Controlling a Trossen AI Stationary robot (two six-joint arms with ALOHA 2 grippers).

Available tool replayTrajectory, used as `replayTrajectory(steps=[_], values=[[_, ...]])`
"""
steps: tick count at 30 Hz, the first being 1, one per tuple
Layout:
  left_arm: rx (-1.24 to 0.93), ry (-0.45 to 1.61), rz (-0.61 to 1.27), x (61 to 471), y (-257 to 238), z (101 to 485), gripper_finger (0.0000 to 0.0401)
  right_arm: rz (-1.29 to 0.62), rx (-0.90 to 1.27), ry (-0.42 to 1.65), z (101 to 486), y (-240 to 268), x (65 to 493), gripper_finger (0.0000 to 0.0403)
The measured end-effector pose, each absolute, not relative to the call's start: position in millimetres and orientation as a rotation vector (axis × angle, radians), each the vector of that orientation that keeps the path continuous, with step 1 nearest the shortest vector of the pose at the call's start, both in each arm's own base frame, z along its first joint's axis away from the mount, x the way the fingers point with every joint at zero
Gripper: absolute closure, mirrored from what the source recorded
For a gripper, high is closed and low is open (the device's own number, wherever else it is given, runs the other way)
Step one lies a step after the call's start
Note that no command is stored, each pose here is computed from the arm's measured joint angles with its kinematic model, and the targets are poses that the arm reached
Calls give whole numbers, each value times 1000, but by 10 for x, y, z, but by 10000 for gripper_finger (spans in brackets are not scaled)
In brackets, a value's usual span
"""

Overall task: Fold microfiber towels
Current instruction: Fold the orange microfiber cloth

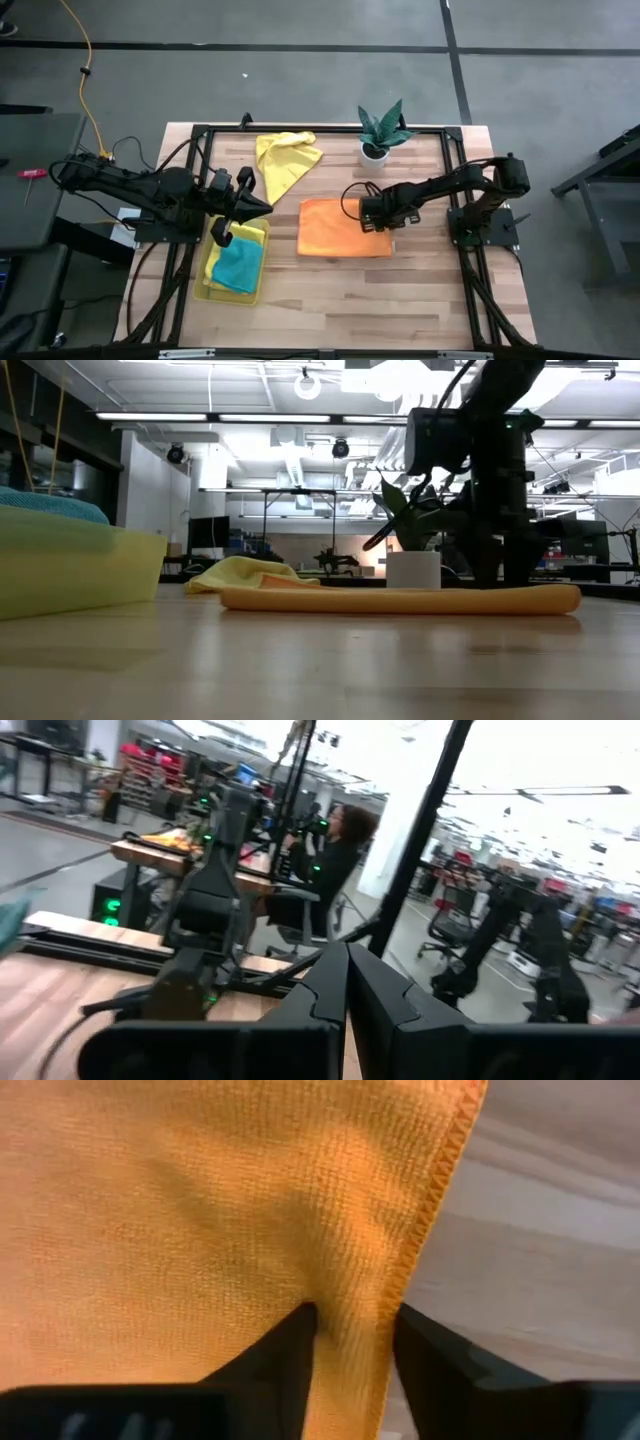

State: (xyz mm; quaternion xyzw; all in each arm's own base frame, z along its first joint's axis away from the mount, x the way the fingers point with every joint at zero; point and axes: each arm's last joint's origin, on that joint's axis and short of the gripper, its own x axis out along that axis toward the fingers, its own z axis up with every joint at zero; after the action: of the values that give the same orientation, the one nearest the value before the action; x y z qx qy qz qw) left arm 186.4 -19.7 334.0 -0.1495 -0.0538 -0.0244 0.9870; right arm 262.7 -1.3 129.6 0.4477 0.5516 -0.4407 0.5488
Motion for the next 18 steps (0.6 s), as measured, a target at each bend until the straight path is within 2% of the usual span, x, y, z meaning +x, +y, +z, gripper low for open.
replayTrajectory(steps=[5, 7, 11, 14, 18], values=[[-303, -115, 2, 1864, -183, 3340, 401, -1047, 946, 1359, 1347, -19, 2541, 374], [-305, -117, 8, 1864, -181, 3341, 401, -1073, 876, 1409, 1347, 6, 2478, 395], [-323, -117, 9, 1864, -180, 3341, 401, -1108, 739, 1545, 1362, 85, 2335, 389], [-322, -117, 11, 1865, -179, 3340, 401, -1121, 650, 1586, 1426, 147, 2229, 399], [-328, -120, 34, 1865, -173, 3340, 401, -1128, 675, 1574, 1485, 221, 1929, 400]])
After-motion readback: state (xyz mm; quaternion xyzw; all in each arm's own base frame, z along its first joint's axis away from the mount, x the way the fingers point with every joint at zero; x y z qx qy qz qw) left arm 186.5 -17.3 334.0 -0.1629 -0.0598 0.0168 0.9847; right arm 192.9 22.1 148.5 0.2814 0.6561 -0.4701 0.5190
